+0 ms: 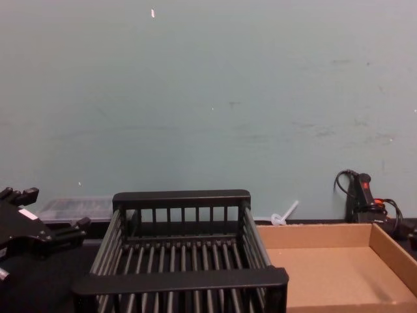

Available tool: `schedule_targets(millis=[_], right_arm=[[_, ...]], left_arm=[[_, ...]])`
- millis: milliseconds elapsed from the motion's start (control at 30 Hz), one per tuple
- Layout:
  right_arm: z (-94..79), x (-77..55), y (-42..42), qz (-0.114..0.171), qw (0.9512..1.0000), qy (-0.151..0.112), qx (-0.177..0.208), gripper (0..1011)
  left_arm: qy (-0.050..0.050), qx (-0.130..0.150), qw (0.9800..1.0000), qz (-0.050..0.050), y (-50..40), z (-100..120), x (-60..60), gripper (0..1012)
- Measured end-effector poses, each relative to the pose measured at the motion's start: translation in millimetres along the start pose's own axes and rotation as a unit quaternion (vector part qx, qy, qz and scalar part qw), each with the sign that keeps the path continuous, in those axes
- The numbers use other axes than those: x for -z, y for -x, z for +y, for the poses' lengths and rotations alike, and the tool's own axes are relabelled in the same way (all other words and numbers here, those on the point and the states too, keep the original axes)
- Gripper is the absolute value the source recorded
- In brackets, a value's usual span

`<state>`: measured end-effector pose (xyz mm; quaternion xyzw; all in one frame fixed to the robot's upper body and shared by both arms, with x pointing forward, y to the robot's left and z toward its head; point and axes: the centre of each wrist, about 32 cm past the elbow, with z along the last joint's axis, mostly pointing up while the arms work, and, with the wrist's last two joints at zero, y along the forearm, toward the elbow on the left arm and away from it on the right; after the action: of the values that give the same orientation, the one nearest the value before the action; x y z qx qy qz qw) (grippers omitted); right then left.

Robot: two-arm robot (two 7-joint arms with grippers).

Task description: Pick up the white tape and place it into the black box , Pick up the silver tape and place it into the brown box.

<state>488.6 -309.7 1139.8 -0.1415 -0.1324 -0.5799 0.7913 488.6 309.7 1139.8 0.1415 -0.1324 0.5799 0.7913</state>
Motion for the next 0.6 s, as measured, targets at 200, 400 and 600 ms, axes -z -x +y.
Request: schedule_targets(millis=[200, 400, 600], right_arm=[[0.0, 0.0, 0.0, 0.0, 1.0, 0.0, 0.0, 1002], [-0.7, -0.3, -1.8, 0.002, 1.0, -0.001, -0.002, 1002], [-6.3, -5.2, -5.6, 0.008, 0.9999, -0.004, -0.007, 1002]], left_arm=[[0.0, 0.0, 1.0, 0.0, 0.0, 0.0, 0.0, 1001], [0.0, 0.0, 1.0, 0.0, 0.0, 0.0, 0.0, 1001], [0.0, 0.0, 1.0, 0.0, 0.0, 0.0, 0.0, 1001]])
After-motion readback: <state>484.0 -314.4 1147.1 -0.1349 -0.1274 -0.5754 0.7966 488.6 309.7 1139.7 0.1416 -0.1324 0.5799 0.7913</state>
